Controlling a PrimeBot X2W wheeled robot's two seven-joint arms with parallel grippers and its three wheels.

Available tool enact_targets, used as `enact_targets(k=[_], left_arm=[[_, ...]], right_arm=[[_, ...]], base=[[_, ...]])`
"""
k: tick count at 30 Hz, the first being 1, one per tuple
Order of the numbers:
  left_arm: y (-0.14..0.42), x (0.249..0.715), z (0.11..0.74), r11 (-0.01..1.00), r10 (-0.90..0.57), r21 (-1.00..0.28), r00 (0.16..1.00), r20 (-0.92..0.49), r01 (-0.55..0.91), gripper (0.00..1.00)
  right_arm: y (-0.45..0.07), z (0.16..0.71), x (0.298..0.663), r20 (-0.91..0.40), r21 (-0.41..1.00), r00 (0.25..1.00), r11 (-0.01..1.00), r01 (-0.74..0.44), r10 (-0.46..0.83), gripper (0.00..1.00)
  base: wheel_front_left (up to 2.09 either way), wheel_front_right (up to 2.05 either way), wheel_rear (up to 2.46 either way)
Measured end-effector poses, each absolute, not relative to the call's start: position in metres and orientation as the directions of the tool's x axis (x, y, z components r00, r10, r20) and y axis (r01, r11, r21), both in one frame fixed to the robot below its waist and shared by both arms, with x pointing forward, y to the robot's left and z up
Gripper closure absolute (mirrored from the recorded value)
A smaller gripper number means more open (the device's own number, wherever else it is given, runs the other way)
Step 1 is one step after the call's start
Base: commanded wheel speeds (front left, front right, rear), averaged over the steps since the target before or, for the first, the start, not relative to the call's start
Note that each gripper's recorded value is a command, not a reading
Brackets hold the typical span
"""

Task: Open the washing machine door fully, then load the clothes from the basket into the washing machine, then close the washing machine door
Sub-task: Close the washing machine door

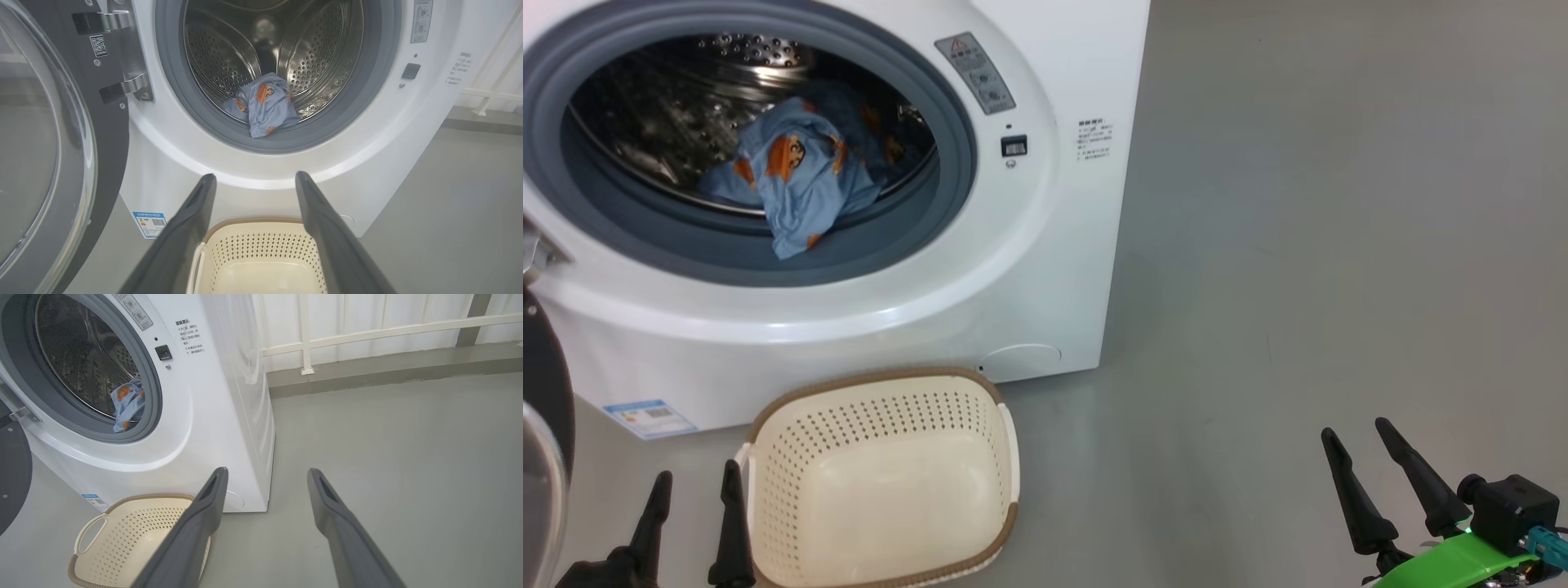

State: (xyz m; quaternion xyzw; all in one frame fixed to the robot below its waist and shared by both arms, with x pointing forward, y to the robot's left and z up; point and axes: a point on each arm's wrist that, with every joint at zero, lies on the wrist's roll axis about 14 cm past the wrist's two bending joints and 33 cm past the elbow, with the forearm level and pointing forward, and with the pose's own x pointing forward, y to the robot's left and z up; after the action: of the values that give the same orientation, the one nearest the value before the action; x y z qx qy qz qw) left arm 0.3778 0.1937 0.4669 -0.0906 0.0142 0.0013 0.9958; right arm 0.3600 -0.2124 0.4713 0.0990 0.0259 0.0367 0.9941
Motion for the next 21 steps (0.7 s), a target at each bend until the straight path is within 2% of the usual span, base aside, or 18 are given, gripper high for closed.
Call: enact_targets(k=[11, 21], left_arm=[[0.194, 0.378, 0.472, 0.984, 0.001, -0.181, 1.000, -0.013, -0.004, 0.00], [0.194, 0.374, 0.476, 0.983, 0.001, -0.186, 1.000, 0.000, -0.001, 0.00]], right_arm=[[-0.211, 0.471, 0.361, -0.045, 0.199, 0.996, 0.977, -0.072, 0.083, 0.00], [-0.209, 0.473, 0.361, -0.038, 0.200, 0.995, 0.977, -0.079, 0.088, 0.00]], base=[[-1.19, 1.19, 0.00], [-0.17, 0.17, 0.00]])
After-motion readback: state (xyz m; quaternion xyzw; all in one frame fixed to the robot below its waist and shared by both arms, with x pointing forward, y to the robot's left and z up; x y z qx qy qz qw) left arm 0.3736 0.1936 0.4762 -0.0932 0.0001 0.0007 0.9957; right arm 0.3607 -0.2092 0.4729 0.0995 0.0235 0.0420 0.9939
